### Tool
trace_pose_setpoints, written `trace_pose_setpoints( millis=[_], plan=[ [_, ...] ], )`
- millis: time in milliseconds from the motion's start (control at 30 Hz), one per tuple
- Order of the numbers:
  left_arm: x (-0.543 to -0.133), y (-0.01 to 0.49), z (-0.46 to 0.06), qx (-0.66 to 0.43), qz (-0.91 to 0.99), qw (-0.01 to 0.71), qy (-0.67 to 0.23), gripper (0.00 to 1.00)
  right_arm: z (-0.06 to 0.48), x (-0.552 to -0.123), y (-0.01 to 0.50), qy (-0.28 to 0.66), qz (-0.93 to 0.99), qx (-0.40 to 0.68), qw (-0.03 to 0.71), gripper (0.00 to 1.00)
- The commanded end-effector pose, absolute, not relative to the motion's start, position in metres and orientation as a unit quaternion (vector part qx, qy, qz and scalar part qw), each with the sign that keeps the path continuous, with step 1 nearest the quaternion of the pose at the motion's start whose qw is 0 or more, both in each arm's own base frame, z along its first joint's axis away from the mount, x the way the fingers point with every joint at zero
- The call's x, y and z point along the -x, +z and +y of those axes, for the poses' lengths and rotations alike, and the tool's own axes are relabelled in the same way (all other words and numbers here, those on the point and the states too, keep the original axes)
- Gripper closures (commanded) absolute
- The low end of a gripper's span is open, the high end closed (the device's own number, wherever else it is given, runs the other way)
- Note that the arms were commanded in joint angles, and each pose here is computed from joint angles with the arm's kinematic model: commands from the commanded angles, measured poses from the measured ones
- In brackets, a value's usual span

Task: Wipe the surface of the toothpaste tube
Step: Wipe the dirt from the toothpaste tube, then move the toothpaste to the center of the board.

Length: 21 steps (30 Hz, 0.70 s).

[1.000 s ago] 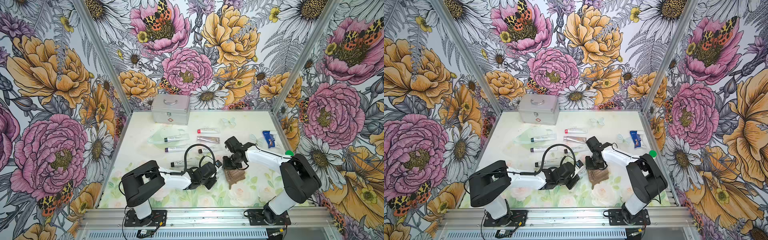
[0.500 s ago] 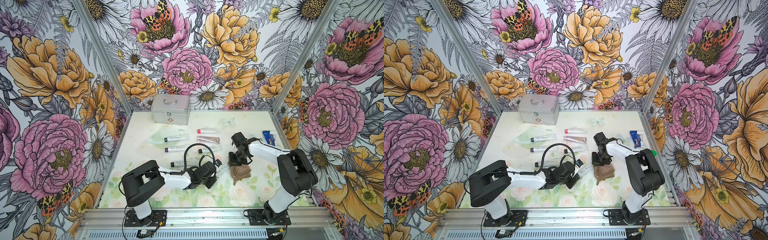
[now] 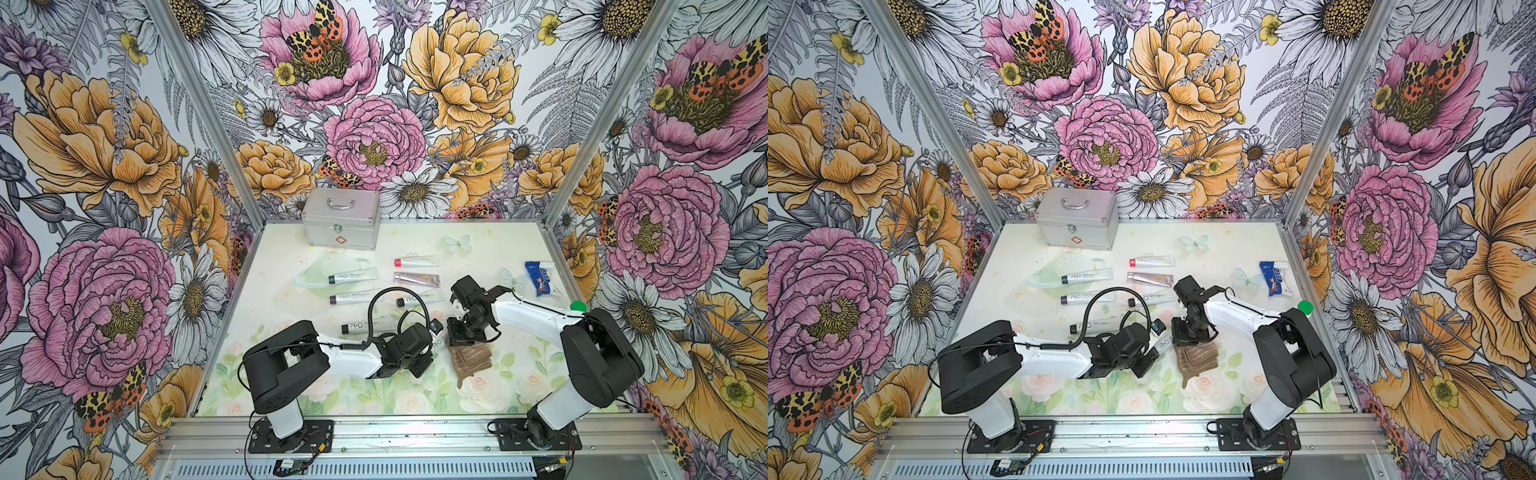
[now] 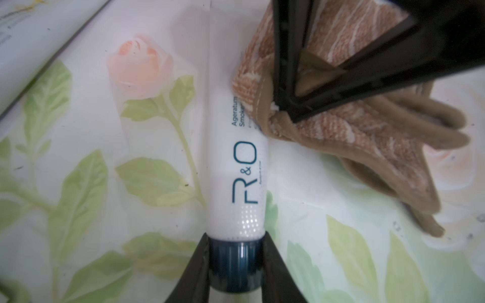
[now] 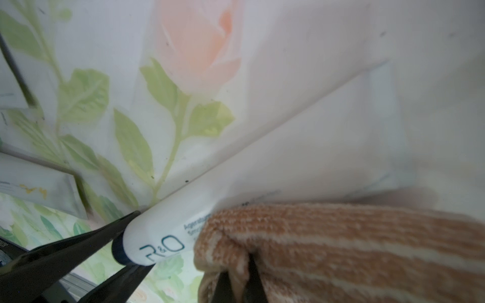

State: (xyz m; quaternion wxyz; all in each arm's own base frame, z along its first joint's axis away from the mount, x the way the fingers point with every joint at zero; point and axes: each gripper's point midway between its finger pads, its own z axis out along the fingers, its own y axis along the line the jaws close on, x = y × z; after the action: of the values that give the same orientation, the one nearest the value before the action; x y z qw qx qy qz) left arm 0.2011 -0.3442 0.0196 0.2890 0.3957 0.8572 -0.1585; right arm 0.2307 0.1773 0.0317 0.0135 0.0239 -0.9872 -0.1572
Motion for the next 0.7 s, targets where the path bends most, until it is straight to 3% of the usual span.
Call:
trace_pose_setpoints(
  millis=[0, 300, 667],
  plan=[
    [-0.211, 0.028, -0.344, -0.389, 0.853, 0.31, -0.155, 0.76, 0.157, -0.244, 0.02, -0.132, -0.991, -0.002, 0.017, 1.0],
    [-0.216, 0.03, -0.347, -0.386, 0.854, 0.31, -0.158, 0.75, 0.12, -0.282, 0.037, -0.122, -0.991, 0.045, -0.032, 1.0],
    [-0.274, 0.034, -0.403, -0.399, 0.856, 0.287, -0.16, 0.75, 0.102, -0.248, 0.056, -0.11, -0.99, 0.065, -0.065, 1.0]
  ],
)
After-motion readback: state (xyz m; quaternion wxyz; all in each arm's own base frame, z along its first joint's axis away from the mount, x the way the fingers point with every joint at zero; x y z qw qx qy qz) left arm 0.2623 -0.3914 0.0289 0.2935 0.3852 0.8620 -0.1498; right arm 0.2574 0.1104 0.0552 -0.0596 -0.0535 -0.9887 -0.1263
